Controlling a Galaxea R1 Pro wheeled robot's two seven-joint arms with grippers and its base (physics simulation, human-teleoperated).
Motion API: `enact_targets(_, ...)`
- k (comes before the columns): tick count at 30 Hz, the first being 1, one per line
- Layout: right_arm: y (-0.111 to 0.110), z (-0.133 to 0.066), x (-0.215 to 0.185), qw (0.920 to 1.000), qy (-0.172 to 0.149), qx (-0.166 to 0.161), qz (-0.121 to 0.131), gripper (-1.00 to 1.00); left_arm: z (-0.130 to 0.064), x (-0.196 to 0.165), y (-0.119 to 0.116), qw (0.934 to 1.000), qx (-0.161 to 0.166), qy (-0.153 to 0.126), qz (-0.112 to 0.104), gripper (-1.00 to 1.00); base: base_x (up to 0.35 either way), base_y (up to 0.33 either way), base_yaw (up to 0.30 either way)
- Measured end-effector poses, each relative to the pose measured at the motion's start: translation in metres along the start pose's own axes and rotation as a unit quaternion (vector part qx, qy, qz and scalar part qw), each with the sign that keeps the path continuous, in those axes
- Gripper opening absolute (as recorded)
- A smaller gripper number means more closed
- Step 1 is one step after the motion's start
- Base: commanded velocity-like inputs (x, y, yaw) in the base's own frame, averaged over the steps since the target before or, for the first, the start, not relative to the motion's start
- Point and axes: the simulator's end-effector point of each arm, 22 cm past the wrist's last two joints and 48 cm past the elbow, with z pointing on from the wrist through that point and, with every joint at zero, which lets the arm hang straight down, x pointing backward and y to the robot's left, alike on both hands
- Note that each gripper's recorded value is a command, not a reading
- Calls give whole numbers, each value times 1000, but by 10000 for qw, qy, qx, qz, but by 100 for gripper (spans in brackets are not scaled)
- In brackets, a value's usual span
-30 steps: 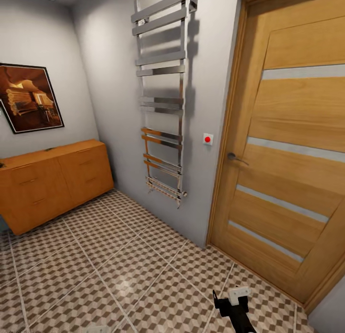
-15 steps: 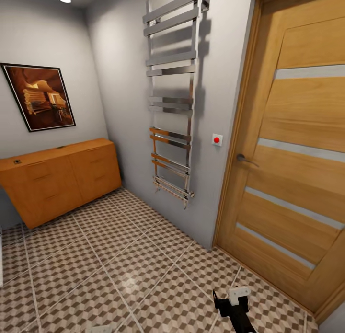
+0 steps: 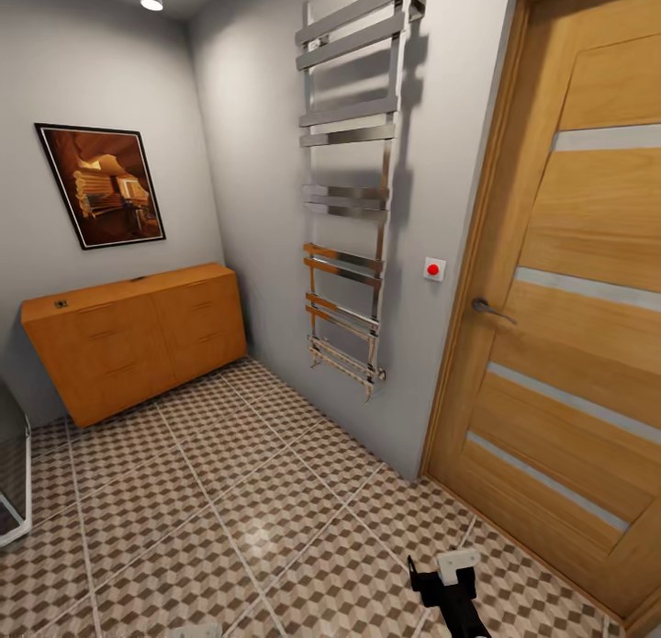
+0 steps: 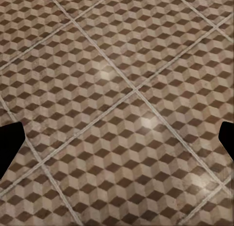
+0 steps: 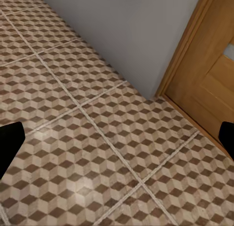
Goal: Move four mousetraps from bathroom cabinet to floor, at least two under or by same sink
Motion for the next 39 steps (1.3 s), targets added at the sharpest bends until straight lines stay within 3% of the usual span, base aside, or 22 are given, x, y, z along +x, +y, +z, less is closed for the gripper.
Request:
enact_targets(10,0,0,0,10000,0,0,0,100,0,0,-6,10000,37,-3,-20,100,0,0,128)
enact_targets(22,0,0,0,10000,-1,-1,-1,100,1,-1,13,10000,-85,-12,21,100,24,0,128)
enact_targets(39,0,0,0,10000,-3,-1,-2,100,1,-1,17,9999,-113,-16,29,100,304,0,128)
